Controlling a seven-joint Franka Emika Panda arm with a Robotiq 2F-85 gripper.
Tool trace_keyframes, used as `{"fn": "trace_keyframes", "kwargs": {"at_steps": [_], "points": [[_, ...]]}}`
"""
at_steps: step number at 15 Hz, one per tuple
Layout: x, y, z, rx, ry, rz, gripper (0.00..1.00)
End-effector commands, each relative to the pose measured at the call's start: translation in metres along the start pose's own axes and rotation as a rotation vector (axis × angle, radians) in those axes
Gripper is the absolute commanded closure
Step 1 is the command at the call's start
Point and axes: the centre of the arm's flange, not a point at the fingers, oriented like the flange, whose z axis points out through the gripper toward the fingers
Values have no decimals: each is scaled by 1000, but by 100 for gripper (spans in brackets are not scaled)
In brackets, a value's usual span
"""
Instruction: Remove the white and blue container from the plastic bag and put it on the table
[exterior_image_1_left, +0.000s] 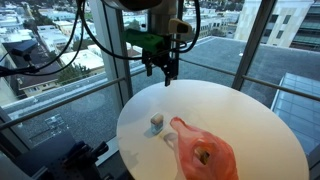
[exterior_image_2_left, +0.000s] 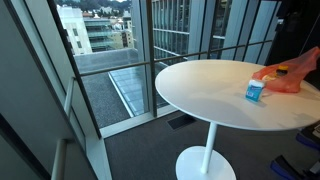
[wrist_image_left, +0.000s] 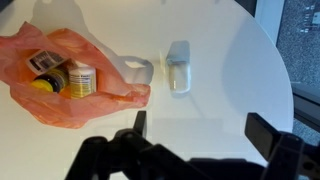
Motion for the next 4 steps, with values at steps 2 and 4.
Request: {"fn": "trace_keyframes", "kwargs": {"at_steps": [2,4], "points": [[-2,3,-4,1,8,-1,0],[-2,3,-3,1,7,-1,0]]}}
